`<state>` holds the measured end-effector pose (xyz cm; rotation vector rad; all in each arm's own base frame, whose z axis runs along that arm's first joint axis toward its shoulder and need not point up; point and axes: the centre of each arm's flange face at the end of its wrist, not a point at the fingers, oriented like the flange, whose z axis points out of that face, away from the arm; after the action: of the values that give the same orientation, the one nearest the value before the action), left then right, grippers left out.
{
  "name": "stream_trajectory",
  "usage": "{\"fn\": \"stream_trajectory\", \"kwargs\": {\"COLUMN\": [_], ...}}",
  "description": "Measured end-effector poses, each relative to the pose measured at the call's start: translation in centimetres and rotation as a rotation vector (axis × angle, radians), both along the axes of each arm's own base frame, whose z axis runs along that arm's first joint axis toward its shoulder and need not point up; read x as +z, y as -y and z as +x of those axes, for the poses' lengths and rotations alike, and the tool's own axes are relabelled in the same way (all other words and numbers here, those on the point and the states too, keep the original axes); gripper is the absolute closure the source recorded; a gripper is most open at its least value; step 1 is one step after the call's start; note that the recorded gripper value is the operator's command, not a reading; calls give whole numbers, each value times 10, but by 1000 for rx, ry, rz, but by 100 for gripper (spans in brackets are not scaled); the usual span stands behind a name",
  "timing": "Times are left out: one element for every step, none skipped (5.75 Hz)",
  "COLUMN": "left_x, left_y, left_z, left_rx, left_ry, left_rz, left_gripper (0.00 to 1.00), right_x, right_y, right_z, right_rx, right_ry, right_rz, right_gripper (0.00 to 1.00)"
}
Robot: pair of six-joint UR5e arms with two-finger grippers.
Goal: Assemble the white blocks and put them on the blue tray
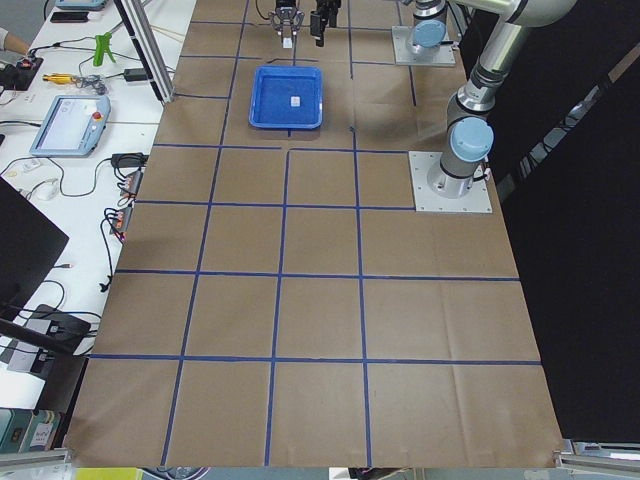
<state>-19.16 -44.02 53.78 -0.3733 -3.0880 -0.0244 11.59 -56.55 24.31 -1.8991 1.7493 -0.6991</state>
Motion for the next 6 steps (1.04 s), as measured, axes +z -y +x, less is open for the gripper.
{"fn": "stream_trajectory", "kwargs": {"left_x": [8,11,11,7,3,2], "left_y": [6,13,17,19,20,21], "left_z": [31,52,64,71,74,74], "left_rx": [130,192,215,229,239,242], "left_ry": [-3,-4,25,61,73,75], "left_rz": [-24,-48,-66,-71,-73,-79], "left_gripper": [1,1,1,1,1,1], "right_x": [-14,-28,-42,-55,-66,-72], "right_y": [-12,-20,-26,-27,-26,-28], "right_z": [29,50,66,75,79,86], "right_rx": [-52,-90,-122,-161,-184,-181], "right_ry": [9,29,44,54,56,55], "right_rz": [-24,-38,-45,-38,-22,-14], "right_gripper": [70,72,72,72,72,72]}}
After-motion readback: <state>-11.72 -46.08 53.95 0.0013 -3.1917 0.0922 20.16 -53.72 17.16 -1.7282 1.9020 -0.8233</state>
